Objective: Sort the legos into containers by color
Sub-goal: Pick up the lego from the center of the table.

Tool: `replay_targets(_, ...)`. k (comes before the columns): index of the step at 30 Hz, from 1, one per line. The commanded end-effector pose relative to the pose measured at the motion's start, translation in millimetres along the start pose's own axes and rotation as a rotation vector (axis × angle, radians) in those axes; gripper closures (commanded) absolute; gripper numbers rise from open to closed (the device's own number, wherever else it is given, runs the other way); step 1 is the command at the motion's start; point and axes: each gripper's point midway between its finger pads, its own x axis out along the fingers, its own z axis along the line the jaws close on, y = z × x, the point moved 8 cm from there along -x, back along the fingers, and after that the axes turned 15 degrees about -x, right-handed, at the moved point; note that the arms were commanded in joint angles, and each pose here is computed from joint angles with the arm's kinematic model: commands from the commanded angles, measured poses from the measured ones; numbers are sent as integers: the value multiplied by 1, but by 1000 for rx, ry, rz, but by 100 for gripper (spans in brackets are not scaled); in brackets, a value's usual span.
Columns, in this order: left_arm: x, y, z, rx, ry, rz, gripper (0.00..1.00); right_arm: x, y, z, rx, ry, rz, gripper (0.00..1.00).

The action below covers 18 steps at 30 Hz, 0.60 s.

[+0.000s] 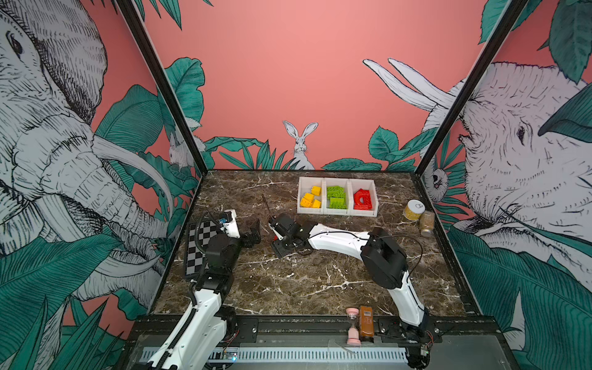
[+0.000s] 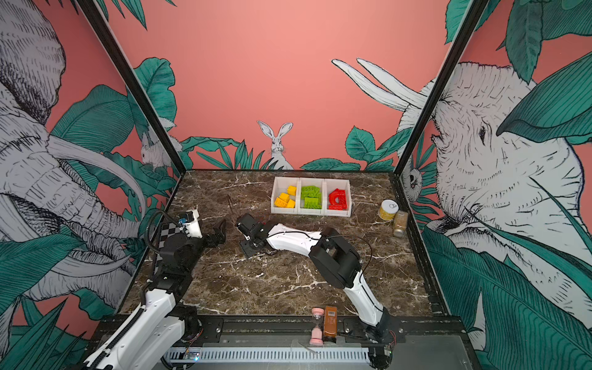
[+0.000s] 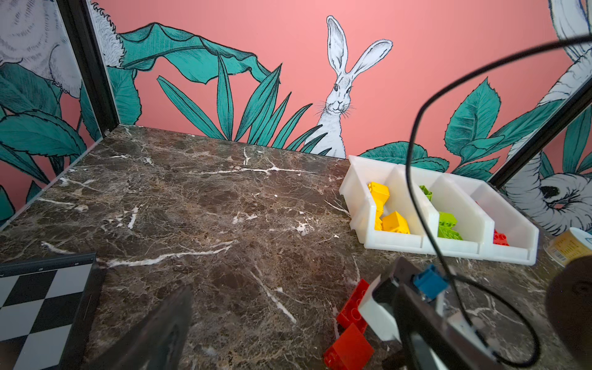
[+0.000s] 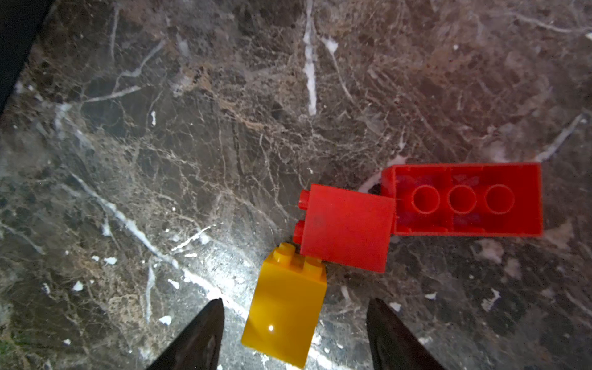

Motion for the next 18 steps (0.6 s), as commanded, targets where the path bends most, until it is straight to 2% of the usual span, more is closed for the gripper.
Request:
replay_targets(1,-1,4,1,-5,-5,5,1,6,-3,2,-1,23,6,33)
replay_targets(11,-1,3,1,-4,-8,5,2,18,5,-1,-1,68,26,43)
replay_targets(14,-1,2,1,-2,-10,-1,1,18,8,-2,2,65,21,50)
replay_targets(18,-1,3,1,1,-3,6,1,9,11,-1,6,50,-48,59)
